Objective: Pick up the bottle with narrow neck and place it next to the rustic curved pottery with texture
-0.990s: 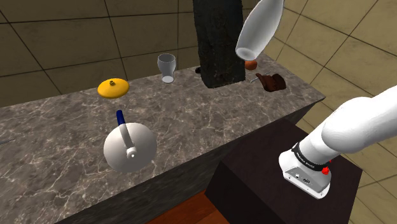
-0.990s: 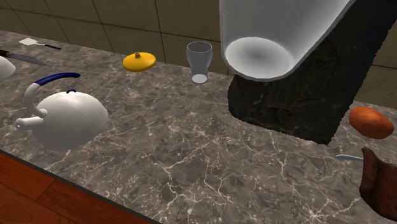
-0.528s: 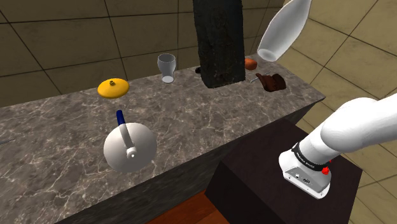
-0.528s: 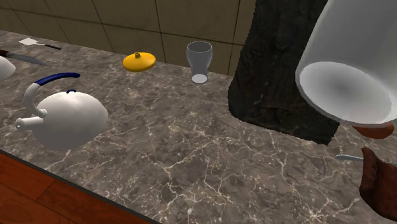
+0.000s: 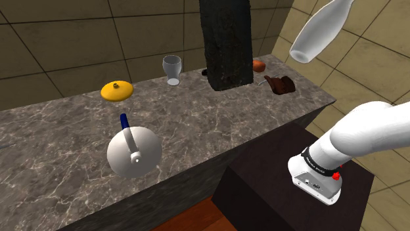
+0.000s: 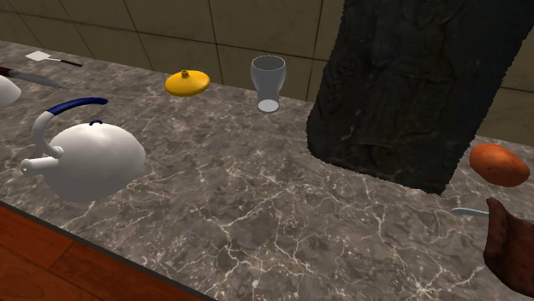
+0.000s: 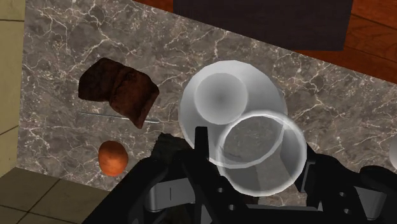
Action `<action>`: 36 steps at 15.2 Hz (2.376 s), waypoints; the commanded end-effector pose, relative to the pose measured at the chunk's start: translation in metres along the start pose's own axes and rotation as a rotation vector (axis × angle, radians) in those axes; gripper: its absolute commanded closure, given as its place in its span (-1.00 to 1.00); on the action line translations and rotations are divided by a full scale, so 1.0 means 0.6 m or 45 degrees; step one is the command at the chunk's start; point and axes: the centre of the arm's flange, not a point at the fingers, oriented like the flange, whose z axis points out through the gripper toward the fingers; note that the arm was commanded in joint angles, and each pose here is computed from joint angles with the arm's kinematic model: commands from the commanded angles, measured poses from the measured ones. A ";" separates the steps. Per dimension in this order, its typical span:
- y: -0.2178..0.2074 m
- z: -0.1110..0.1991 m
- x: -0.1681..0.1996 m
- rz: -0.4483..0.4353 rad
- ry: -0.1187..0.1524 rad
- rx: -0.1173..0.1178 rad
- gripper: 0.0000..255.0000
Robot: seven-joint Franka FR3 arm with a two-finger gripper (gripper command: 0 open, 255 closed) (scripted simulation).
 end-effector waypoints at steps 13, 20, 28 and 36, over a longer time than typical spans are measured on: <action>0.067 0.093 -0.042 -0.002 0.000 0.000 1.00; 0.066 0.155 -0.040 -0.002 0.000 0.000 1.00; 0.066 0.225 -0.038 -0.002 0.000 0.000 1.00; 0.066 0.296 -0.036 -0.002 0.000 0.000 1.00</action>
